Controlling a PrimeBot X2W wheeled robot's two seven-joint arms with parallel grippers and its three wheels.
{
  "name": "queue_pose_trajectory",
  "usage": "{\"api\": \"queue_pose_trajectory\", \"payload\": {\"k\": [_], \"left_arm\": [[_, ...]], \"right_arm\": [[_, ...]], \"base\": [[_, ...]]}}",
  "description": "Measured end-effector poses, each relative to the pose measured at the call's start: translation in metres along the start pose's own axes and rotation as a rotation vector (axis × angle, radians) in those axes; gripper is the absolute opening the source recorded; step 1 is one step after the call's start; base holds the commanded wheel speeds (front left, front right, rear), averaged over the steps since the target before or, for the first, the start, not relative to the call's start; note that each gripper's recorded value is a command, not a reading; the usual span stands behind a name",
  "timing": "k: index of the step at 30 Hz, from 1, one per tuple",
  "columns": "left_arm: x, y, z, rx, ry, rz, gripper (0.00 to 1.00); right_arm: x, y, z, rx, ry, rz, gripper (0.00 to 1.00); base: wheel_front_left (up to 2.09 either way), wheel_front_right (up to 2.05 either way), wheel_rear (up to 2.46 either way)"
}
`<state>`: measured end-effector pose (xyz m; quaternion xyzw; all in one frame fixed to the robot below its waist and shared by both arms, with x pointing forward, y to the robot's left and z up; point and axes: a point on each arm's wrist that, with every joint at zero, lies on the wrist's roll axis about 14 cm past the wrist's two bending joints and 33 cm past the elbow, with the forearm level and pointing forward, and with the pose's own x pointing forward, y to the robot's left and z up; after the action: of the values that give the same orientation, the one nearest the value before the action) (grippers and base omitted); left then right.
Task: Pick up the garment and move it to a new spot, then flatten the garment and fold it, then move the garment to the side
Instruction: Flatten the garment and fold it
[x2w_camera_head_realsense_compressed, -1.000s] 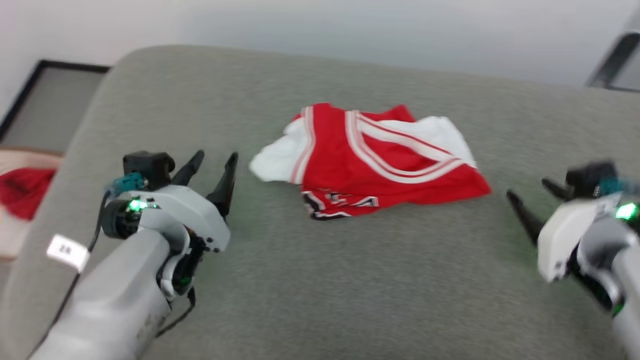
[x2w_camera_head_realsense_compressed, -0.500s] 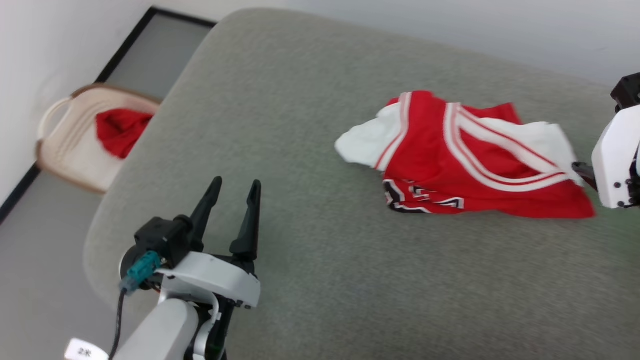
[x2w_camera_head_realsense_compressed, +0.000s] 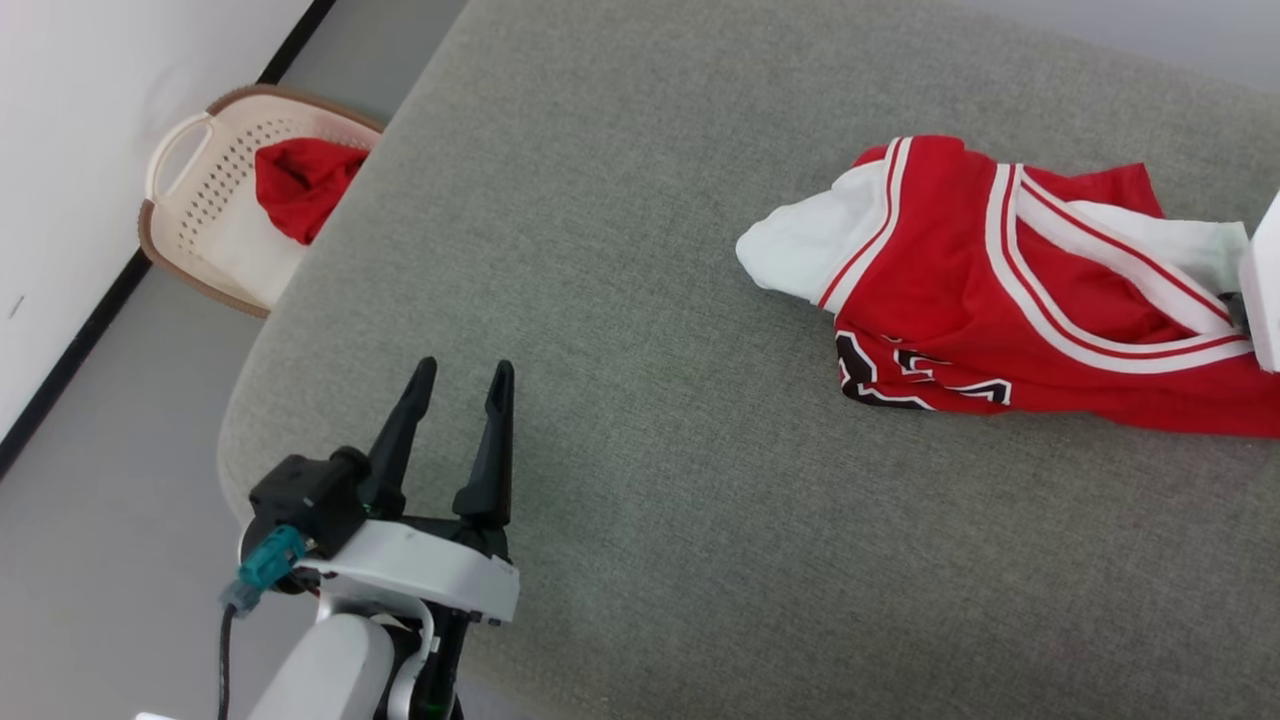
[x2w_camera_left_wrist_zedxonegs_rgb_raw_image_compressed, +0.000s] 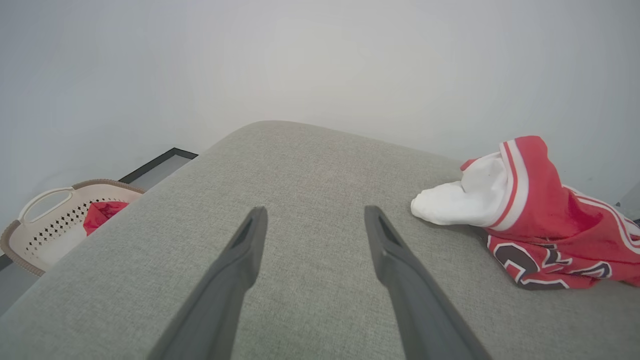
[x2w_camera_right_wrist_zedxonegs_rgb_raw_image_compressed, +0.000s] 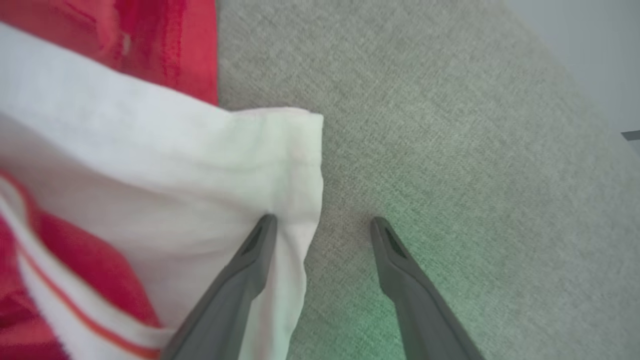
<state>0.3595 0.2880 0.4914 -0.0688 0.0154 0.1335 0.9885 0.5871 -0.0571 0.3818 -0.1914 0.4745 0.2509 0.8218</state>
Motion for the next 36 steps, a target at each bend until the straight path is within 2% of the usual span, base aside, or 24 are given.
{"api": "queue_pose_trajectory", "payload": {"k": [1,6,10,16,22,30,32,36], "left_arm": [[0.001,0.0,-0.001,0.0,0.002,0.001,1.0],[0.005,-0.004,-0.004,0.0,0.001,-0.014,1.0],[0.008,-0.009,-0.002,-0.007,-0.011,-0.034,1.0],[0.011,-0.018,-0.002,-0.016,-0.018,-0.066,1.0],[0.019,-0.035,0.001,-0.021,-0.034,-0.121,1.0],[0.023,-0.052,0.003,-0.037,-0.044,-0.164,1.0],[0.024,-0.057,0.003,-0.042,-0.044,-0.178,1.0],[0.025,-0.062,0.005,-0.048,-0.049,-0.195,1.0]], "right_arm": [[0.001,0.0,0.0,0.001,0.0,0.004,0.0],[0.0,0.004,0.004,0.005,-0.043,0.019,0.0],[-0.007,0.002,0.004,0.064,-0.114,0.033,0.0],[-0.025,-0.019,-0.019,0.134,-0.188,0.001,0.0],[-0.052,-0.057,-0.058,0.232,-0.233,-0.074,0.0],[-0.095,-0.106,-0.122,0.465,-0.352,-0.203,0.0],[-0.106,-0.116,-0.137,0.523,-0.395,-0.244,0.0],[-0.134,-0.131,-0.143,0.605,-0.526,-0.321,0.0]], "base": [[0.0,0.0,0.0],[0.0,0.0,0.0],[0.0,0.0,0.0],[0.0,0.0,0.0],[0.0,0.0,0.0],[0.0,0.0,0.0],[0.0,0.0,0.0],[0.0,0.0,0.0]]}}
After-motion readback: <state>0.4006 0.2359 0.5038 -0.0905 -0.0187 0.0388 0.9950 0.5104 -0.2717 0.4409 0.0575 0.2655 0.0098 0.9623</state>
